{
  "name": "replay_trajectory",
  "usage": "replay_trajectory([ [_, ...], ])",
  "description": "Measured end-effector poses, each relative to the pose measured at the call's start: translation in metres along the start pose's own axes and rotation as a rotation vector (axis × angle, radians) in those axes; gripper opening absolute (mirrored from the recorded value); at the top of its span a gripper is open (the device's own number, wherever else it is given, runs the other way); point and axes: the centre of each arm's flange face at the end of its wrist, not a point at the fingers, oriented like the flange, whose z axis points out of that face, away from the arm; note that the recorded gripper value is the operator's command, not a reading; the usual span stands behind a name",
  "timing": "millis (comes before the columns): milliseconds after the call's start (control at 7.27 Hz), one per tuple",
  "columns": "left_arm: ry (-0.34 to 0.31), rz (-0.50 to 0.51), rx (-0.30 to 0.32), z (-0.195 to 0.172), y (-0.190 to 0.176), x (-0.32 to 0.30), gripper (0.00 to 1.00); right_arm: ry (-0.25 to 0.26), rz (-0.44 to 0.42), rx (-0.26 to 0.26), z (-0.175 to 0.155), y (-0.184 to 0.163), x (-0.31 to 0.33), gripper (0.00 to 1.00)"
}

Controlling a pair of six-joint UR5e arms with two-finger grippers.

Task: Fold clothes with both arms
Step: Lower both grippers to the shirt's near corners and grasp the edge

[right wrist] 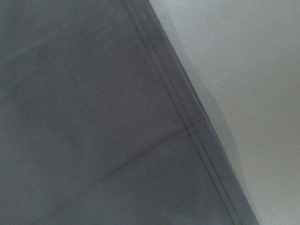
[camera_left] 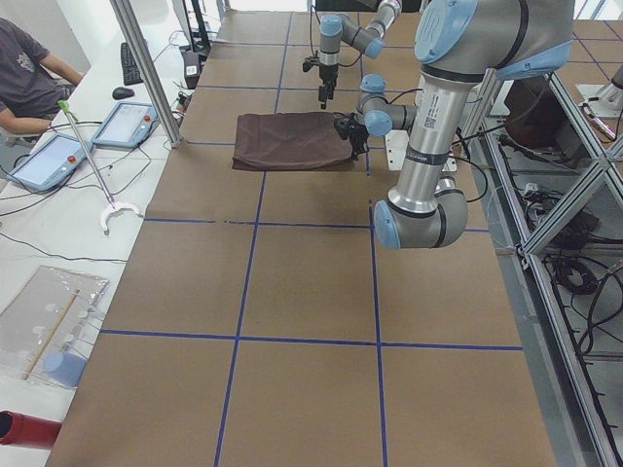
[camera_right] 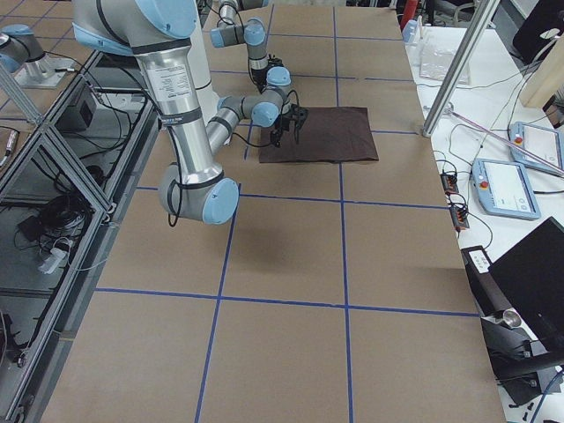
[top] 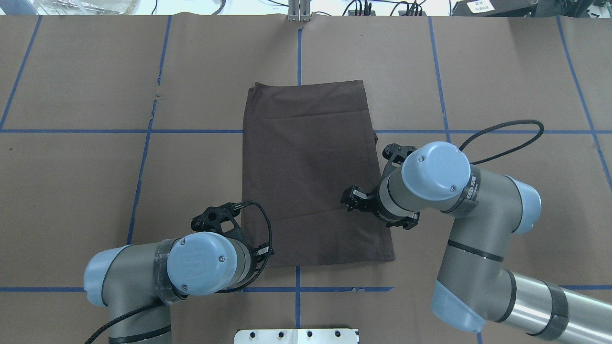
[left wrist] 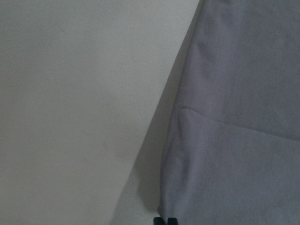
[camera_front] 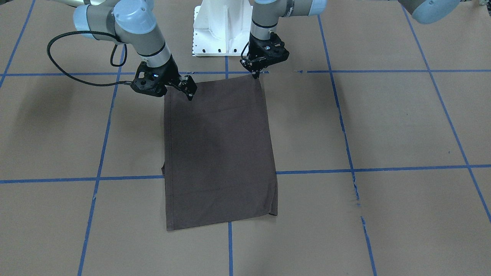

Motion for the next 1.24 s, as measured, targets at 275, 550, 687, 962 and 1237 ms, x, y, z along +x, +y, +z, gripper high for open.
replay_trajectory([
  [275,-0.004,0.001,0.000,0.002,0.000,-0.001,0.00,0.033,0.094,0.040,0.026,0.030,0.014,1.00],
  [550,-0.003,0.002,-0.001,0.003,0.000,-0.001,0.00,0.057,0.138,0.048,0.040,0.051,0.023,1.00],
  [687,-0.001,0.002,0.000,0.002,0.000,0.000,0.00,0.066,0.143,0.047,0.046,0.060,0.026,1.00],
  [962,0.001,0.001,0.005,0.002,-0.001,0.000,0.00,0.077,0.143,0.054,0.052,0.067,0.029,1.00],
  [1237,0.002,0.001,0.006,0.002,-0.001,0.000,0.00,0.084,0.145,0.063,0.057,0.066,0.030,1.00],
])
